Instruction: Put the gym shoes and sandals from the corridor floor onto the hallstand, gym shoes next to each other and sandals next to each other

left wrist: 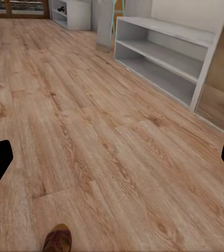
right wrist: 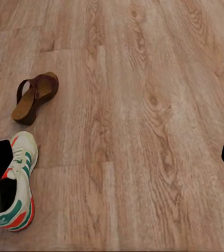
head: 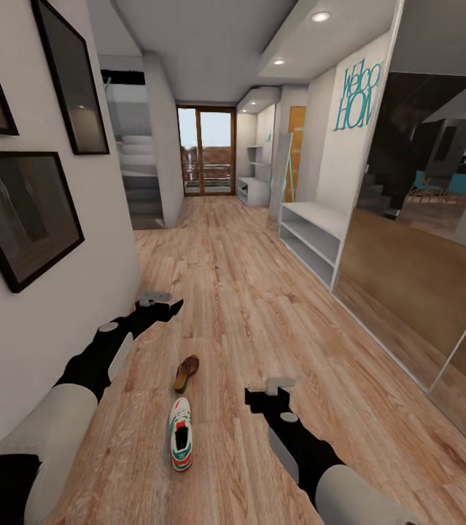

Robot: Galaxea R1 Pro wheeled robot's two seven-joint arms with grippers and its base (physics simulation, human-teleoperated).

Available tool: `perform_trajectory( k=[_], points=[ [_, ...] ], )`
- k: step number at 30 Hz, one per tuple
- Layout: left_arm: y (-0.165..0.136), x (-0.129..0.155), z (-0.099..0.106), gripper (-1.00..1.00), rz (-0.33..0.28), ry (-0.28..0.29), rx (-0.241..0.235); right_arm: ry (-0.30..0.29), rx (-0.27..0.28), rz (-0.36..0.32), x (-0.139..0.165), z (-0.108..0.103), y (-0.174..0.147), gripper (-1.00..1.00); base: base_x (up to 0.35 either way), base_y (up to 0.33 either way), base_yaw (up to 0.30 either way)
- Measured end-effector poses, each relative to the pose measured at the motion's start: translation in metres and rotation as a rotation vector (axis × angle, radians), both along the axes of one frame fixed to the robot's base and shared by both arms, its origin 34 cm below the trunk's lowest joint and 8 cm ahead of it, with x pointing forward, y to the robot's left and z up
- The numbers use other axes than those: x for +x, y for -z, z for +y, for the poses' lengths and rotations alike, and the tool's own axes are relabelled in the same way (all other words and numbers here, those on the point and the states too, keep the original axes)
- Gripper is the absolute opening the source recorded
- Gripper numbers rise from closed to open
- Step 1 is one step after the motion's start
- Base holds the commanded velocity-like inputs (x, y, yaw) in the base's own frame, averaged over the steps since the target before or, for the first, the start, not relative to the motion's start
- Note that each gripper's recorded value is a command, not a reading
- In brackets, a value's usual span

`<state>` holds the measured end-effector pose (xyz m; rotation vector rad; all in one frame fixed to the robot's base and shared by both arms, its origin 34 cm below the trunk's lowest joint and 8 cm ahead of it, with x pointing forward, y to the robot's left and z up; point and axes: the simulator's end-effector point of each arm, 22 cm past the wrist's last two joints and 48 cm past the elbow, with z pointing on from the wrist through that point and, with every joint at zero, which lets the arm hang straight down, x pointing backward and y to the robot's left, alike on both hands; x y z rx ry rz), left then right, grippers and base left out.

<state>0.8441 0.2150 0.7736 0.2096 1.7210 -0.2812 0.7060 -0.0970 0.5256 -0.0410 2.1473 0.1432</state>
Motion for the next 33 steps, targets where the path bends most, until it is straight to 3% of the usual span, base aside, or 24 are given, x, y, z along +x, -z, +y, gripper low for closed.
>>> perform_trajectory(
  k=[4, 9, 21, 33],
  points=[
    [-0.001, 0.0, 0.0, 1.0, -0.002, 0.002, 0.0, -0.056, -0.017, 0.027, -0.011, 0.01, 0.014, 1.0, 0.0, 0.0, 0.0],
    [-0.001, 0.0, 0.0, 1.0, -0.003, 0.001, 0.0, -0.074, -0.024, 0.039, -0.016, 0.012, 0.02, 1.0, 0.0, 0.0, 0.0],
    [0.0, 0.0, -0.002, 1.0, -0.002, 0.005, 0.017, -0.075, -0.024, 0.045, -0.018, 0.012, 0.022, 1.0, 0.0, 0.0, 0.009],
    [0.005, 0.0, -0.003, 1.0, 0.004, 0.007, 0.026, -0.072, -0.023, 0.051, -0.019, 0.012, 0.026, 1.0, 0.0, 0.0, 0.196]
  ],
)
